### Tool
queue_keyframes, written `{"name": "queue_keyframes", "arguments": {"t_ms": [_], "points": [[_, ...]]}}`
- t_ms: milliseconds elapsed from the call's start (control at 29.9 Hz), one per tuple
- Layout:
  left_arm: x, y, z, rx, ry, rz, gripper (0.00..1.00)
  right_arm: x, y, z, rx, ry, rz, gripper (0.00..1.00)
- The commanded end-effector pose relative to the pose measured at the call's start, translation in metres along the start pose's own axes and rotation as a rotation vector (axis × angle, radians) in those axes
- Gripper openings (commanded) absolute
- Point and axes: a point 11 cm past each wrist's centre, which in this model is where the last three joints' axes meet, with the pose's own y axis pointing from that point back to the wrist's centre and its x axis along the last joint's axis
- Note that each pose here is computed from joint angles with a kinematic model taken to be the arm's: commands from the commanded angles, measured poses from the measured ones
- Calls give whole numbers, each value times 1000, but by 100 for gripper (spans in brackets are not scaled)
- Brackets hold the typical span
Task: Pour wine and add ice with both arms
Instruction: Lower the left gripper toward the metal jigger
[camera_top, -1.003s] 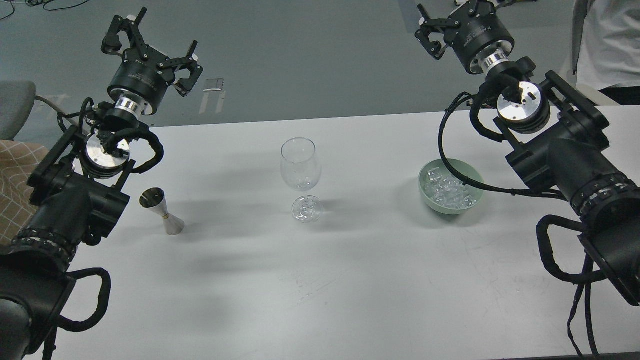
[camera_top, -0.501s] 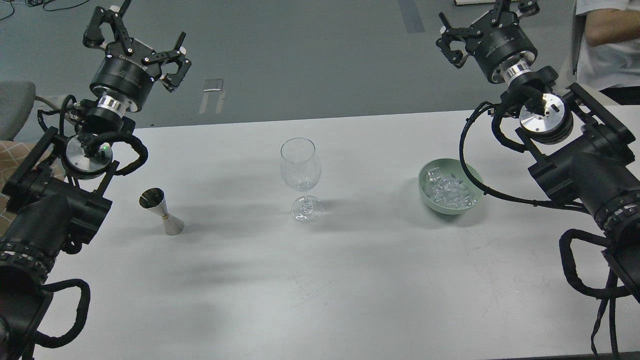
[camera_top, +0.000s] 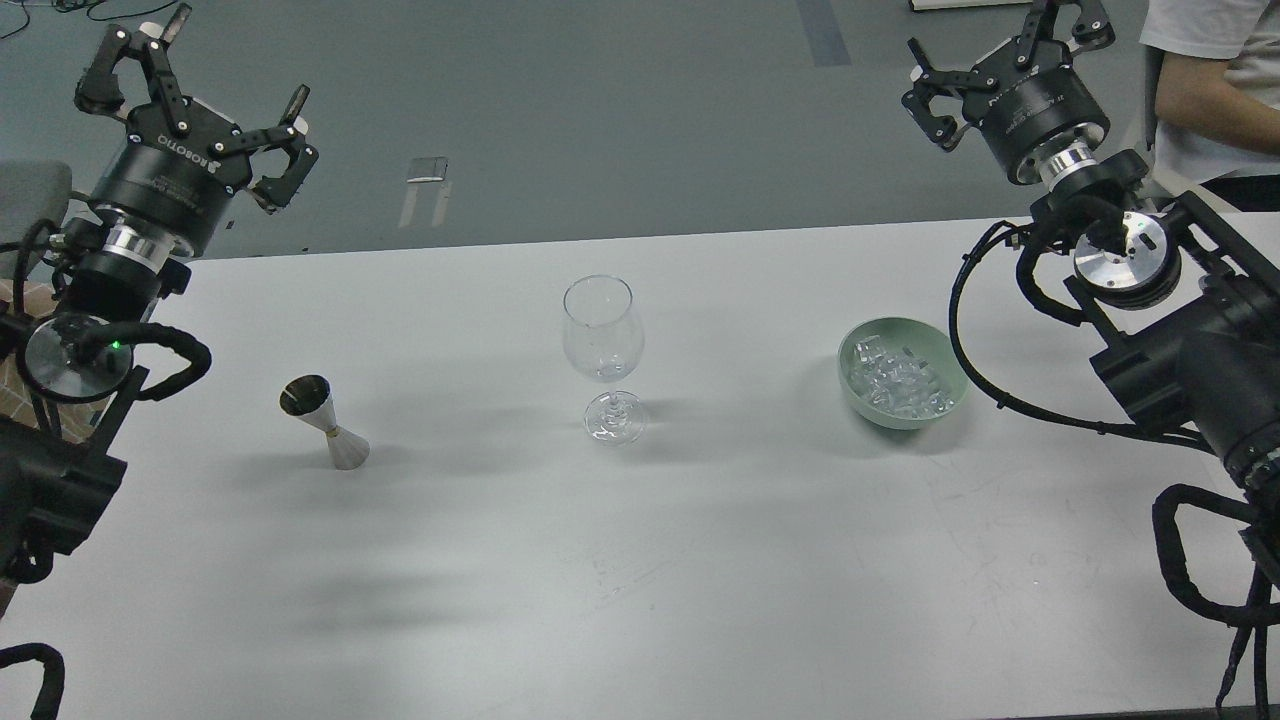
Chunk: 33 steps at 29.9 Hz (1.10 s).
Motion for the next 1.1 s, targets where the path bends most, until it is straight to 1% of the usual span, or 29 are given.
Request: {"name": "queue_keyframes", "arguments": {"t_ms": [0, 167, 301, 435, 501, 568, 635, 802, 836, 902, 936, 1070], "points": [[-2, 17, 0, 21, -10, -8, 99, 6, 4, -11, 14, 13, 6, 100], [-1, 38, 8, 19, -24, -1, 99, 24, 19, -13, 17, 10, 42, 100], [-2, 56, 5, 33, -20, 0, 98, 39, 33, -7, 12, -2, 73, 100], [0, 97, 2, 37, 12, 37, 98, 54, 49, -8, 6, 9, 104, 100], [2, 109, 0, 39, 21, 54, 98, 56, 52, -8, 4, 11, 103, 100], [5, 133, -5, 58, 33, 91, 98, 57, 58, -6, 2, 4, 99, 100], [7, 149, -13, 71, 49, 117, 98, 57, 60, -2, -4, 0, 96, 100], [6, 180, -34, 100, 101, 164, 96, 58, 63, -1, -7, 0, 101, 100], [8, 192, -40, 101, 120, 189, 96, 56, 60, -2, -3, 1, 96, 100], [11, 204, -46, 95, 141, 220, 96, 53, 57, -5, 0, 5, 90, 100], [13, 215, -52, 88, 162, 248, 97, 48, 52, -9, 4, 9, 78, 100], [17, 234, -65, 71, 203, 301, 98, 31, 35, -18, 12, 26, 40, 100]]}}
